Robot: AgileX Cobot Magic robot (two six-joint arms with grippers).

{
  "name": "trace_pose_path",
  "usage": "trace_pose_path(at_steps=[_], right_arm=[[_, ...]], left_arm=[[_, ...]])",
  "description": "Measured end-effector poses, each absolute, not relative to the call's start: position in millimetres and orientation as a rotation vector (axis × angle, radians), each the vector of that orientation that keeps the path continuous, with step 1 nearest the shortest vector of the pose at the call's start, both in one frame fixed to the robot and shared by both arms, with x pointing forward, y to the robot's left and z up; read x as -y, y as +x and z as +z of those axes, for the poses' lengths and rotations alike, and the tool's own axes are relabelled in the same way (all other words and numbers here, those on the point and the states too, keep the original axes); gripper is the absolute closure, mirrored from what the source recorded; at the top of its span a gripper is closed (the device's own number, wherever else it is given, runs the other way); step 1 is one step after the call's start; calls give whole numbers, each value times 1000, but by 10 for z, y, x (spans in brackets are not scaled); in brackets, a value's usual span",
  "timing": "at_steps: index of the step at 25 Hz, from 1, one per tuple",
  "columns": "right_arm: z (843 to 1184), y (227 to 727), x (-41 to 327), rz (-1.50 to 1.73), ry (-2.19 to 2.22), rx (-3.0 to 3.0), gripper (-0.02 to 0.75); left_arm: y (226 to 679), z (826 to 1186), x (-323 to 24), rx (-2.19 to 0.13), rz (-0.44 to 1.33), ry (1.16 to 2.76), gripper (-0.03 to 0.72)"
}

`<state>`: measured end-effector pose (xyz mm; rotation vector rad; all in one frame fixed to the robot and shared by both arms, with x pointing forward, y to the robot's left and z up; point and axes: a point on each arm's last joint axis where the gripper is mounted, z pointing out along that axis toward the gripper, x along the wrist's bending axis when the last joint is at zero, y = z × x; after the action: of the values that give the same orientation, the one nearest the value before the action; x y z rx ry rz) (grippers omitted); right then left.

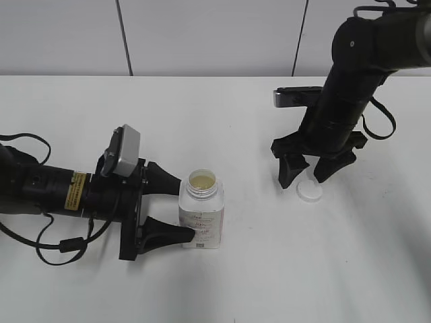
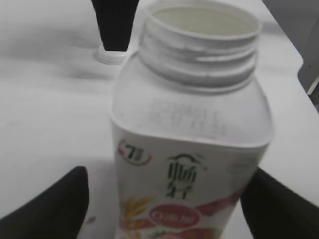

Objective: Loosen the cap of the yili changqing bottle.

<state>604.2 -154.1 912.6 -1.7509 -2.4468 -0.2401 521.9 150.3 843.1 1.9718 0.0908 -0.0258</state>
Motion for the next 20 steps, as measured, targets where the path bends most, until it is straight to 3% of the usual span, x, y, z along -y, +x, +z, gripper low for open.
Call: trace_pose_path(at_steps=[12, 20], right_arm=[[9497, 6214, 1443, -297, -1671, 2498, 153], [9798, 6385, 1405, -397, -1671, 2578, 153]], left_arm=[[5352, 8433, -1989, -237, -22, 1997, 103], [5577, 8839, -2222, -486, 270, 2167, 103]])
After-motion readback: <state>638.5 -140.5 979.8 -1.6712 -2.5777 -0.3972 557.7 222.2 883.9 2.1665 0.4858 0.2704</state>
